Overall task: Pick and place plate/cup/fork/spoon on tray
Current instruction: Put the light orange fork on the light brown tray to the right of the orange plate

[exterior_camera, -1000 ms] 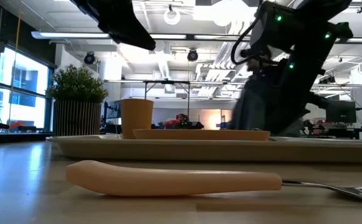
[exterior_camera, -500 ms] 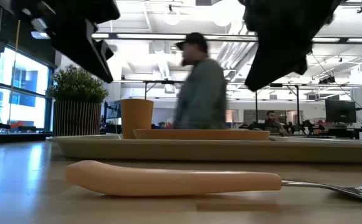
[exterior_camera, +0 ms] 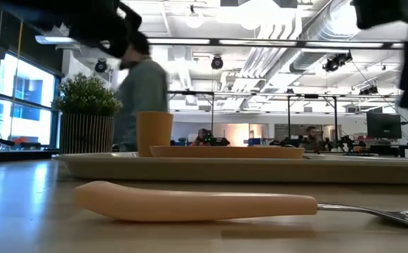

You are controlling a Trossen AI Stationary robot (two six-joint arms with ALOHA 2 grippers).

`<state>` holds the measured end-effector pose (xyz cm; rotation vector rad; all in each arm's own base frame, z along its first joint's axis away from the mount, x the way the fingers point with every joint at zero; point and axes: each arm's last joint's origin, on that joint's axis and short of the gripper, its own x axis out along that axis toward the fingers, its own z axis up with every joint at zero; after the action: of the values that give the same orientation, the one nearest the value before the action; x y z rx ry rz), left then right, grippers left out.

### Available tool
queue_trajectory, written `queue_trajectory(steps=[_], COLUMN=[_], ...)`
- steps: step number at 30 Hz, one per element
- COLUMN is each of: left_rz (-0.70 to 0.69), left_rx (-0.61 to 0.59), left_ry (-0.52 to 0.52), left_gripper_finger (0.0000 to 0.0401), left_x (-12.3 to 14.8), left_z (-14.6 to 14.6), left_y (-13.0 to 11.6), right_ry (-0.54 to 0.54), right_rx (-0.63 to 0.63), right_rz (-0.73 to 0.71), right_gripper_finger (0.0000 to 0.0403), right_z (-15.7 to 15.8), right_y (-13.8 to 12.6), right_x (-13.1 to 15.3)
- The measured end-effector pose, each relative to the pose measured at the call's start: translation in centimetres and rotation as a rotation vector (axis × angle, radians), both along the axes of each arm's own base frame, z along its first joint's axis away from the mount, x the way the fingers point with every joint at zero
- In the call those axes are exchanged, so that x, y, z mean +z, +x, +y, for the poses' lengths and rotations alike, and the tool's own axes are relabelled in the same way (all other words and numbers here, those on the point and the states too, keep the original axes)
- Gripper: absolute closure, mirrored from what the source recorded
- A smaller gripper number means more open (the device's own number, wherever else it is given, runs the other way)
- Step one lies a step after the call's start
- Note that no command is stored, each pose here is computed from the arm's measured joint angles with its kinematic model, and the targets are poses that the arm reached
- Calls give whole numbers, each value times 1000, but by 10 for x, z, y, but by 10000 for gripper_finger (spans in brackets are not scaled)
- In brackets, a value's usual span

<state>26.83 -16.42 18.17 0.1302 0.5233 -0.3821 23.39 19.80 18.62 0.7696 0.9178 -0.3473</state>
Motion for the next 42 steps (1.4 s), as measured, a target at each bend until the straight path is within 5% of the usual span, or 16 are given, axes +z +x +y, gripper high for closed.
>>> queue_trajectory(steps=[10, 23, 31, 42], left_rz=[96, 132, 147, 156], left_rx=[-15, -18, -21, 6], left_ry=[101, 35, 29, 40], left_gripper_finger=[307, 307, 307, 307], left_x=[-40, -38, -39, -40], left_z=[-8, 1, 0, 2], left_y=[18, 25, 23, 23], right_ry=[122, 222, 225, 177], right_rx=[-46, -5, -64, 1], right_rz=[118, -52, -18, -30], right_gripper_finger=[156, 144, 183, 316], right_z=[29, 38, 39, 38], right_y=[10, 25, 28, 30], right_x=[-58, -50, -68, -72])
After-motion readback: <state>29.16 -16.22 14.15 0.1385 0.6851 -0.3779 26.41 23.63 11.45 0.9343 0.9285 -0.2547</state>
